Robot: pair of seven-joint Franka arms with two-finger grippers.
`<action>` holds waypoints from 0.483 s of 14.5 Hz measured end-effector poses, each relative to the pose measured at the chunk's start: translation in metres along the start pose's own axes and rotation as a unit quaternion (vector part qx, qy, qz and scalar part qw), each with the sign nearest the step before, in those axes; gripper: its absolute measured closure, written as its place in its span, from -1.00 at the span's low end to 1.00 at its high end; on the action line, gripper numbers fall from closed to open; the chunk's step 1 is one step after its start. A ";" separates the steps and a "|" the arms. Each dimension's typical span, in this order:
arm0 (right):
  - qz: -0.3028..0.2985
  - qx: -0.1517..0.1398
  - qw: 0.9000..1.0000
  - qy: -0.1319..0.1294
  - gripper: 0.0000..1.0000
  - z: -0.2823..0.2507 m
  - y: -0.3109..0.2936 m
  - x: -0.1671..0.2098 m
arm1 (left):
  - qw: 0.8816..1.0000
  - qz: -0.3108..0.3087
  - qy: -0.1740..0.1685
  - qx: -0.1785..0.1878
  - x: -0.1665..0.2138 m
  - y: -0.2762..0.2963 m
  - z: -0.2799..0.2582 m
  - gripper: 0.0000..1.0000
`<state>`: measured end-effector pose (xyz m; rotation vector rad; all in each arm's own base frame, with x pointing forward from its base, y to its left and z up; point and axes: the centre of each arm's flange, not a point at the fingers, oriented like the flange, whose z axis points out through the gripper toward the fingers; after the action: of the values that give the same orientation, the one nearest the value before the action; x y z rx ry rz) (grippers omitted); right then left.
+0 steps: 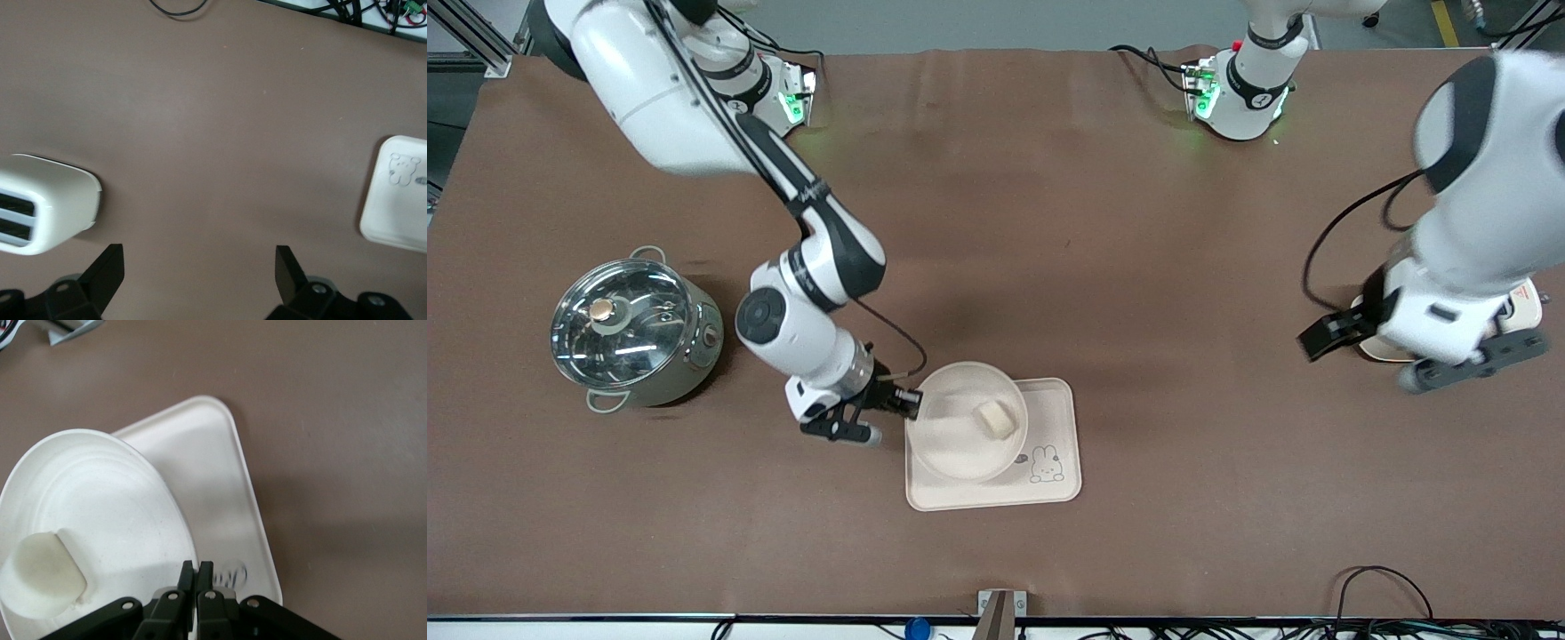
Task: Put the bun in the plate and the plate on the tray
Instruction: 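Set the plate onto the tray with the right gripper while the left arm retracts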
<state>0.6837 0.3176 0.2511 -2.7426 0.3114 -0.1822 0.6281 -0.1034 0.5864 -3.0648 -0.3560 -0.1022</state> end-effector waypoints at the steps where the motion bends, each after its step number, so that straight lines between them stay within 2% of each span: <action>1: 0.002 0.004 1.000 0.003 0.92 0.014 -0.001 0.008 | 1.000 0.018 -0.002 0.001 -0.005 -0.017 -0.016 -1.00; 4: 0.007 0.004 1.000 0.011 0.92 0.053 -0.009 0.014 | 0.998 0.066 -0.007 -0.003 -0.032 -0.046 -0.053 -1.00; 7: 0.001 -0.002 1.000 0.013 0.92 0.068 -0.018 0.006 | 0.994 0.104 -0.025 -0.029 -0.064 -0.073 -0.063 -1.00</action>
<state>0.7047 0.3567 0.1956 -2.7467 0.3211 -0.2172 0.5458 -0.0508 0.6480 -3.1428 -0.0347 -0.0274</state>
